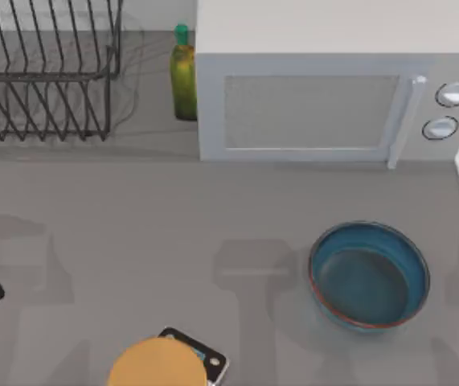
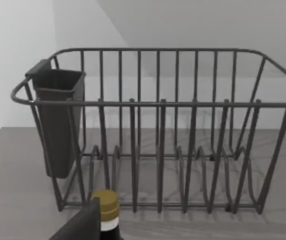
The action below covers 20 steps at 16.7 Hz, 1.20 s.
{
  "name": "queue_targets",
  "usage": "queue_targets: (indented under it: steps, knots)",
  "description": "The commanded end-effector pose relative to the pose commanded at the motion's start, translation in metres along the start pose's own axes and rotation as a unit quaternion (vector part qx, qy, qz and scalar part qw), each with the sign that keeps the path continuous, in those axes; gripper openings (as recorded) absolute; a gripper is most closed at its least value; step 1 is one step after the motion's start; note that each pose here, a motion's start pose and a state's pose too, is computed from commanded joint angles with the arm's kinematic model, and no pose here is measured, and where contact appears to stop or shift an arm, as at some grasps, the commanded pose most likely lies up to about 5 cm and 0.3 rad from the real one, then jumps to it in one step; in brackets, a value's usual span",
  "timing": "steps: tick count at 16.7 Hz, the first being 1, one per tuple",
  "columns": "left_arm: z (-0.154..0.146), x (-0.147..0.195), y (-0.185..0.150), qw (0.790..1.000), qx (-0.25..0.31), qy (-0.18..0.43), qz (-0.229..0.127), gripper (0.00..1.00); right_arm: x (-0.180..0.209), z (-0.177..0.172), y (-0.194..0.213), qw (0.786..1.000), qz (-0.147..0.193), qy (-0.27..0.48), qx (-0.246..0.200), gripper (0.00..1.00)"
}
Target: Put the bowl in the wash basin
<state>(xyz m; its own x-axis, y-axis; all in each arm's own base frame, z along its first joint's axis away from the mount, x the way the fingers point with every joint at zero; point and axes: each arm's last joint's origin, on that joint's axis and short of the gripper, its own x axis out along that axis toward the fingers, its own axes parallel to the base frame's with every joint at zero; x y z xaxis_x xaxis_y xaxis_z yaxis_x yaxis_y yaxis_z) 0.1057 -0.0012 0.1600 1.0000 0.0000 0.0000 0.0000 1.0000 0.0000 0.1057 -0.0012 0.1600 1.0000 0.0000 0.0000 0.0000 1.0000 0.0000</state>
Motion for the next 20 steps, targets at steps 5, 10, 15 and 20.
queue_targets:
  steps: [5, 10, 15, 20]
  knots:
    - [0.0, 0.0, 0.0, 1.0, 0.0, 0.0, 0.0, 1.0, 0.0, 0.011, 0.002, 0.999, 0.009, 0.03, 0.009, 1.0]
    - [0.0, 0.0, 0.0, 1.0, 0.0, 0.0, 0.0, 1.0, 0.015, 0.053, 0.013, 0.983, 0.042, 0.175, 0.04, 1.0]
    - [0.0, 0.0, 0.0, 1.0, 0.0, 0.0, 0.0, 1.0, 0.069, 0.08, 0.037, 0.909, 0.052, 0.411, 0.051, 1.0]
    - [0.0, 0.0, 0.0, 1.0, 0.0, 0.0, 0.0, 1.0, 0.126, 0.083, 0.073, 0.805, 0.031, 0.591, 0.034, 1.0]
